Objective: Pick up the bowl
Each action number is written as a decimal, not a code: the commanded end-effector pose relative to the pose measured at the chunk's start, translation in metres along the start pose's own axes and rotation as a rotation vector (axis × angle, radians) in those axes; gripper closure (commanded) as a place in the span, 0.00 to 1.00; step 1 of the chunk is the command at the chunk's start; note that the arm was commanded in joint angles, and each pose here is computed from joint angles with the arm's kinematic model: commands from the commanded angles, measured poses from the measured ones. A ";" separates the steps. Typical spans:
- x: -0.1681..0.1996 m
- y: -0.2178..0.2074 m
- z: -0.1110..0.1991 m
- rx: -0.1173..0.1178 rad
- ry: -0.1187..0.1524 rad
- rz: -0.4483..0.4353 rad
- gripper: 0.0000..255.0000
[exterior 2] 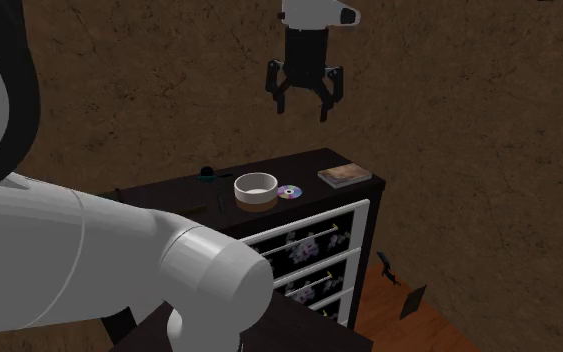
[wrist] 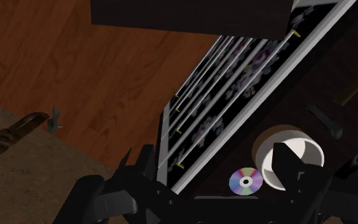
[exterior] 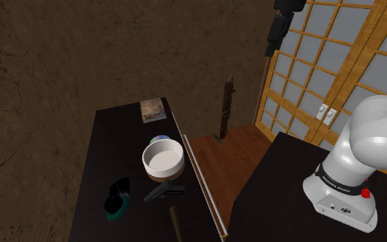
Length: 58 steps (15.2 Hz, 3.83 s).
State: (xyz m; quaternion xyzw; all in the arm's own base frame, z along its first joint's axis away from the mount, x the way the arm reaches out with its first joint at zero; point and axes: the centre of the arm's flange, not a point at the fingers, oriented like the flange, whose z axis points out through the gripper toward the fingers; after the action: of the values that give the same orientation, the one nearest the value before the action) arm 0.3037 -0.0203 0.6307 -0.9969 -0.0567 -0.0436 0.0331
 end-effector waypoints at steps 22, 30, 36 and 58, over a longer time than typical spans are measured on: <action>0.145 -0.113 0.214 -0.051 -0.026 -0.007 0.00; 0.199 -0.154 0.298 -0.071 -0.036 -0.010 0.00; 0.239 -0.183 0.362 -0.085 -0.043 -0.012 0.00; 0.253 -0.193 0.430 -0.092 -0.046 -0.013 1.00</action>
State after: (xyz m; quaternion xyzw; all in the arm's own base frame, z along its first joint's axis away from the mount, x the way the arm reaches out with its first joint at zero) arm 0.5677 0.2287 0.2390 -0.9977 -0.0614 -0.0241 -0.0142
